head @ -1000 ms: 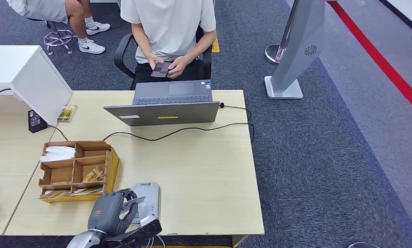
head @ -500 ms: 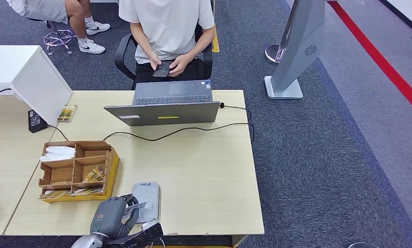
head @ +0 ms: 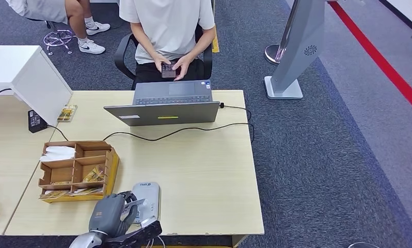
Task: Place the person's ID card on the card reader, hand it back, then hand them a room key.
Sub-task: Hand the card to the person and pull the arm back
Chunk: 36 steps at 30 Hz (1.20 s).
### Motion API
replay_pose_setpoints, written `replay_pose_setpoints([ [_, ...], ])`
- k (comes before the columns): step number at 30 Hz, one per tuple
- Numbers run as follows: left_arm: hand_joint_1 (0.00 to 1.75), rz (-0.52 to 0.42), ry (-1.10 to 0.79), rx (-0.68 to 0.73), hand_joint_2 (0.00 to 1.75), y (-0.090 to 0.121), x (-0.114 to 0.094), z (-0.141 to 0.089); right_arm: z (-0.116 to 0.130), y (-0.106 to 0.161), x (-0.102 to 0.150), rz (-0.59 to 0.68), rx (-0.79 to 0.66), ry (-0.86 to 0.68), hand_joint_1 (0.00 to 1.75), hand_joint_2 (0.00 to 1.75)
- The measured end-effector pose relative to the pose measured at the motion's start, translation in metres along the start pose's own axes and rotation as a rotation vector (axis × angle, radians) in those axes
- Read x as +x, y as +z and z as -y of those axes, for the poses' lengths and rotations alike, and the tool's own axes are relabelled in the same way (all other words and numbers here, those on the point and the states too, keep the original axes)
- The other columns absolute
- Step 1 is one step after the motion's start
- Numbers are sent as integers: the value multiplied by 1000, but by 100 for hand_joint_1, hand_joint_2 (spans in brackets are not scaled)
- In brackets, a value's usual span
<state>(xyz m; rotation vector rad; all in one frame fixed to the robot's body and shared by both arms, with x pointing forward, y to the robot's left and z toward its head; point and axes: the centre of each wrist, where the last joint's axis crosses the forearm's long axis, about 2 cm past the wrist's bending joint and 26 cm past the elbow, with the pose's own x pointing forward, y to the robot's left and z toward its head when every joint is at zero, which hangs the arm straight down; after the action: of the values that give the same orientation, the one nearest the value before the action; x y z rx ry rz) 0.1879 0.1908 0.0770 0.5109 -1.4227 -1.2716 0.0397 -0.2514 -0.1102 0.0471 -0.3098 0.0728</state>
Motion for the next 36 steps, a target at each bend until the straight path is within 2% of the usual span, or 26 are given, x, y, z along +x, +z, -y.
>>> replay_pose_setpoints([
  [2,175,48,-21,98,175,-1,5,-8,0,0,0,0,0,0,0,175],
  [4,175,104,-53,237,175,-5,12,-27,-1,0,0,3,1,5,0,175],
  [8,175,168,-122,513,175,-19,22,-89,-2,0,1,11,4,22,0,175],
  [11,175,162,-177,677,175,-30,20,-135,-2,0,2,11,5,41,0,175],
  [16,175,109,-274,873,175,-45,4,-203,-2,-1,5,9,7,65,0,175],
  [19,175,89,-296,925,175,-48,-3,-223,-2,-1,5,9,7,65,0,175],
  [25,175,43,-333,958,175,-51,-8,-237,-2,-1,6,10,9,75,0,175],
  [27,175,-20,-380,963,175,-59,-15,-252,-2,-2,8,9,12,93,0,175],
  [32,175,-226,-520,948,175,-89,-53,-315,-3,-3,14,3,21,141,0,175],
  [36,175,-352,-568,906,175,-106,-79,-343,-3,-3,16,0,25,166,0,175],
])
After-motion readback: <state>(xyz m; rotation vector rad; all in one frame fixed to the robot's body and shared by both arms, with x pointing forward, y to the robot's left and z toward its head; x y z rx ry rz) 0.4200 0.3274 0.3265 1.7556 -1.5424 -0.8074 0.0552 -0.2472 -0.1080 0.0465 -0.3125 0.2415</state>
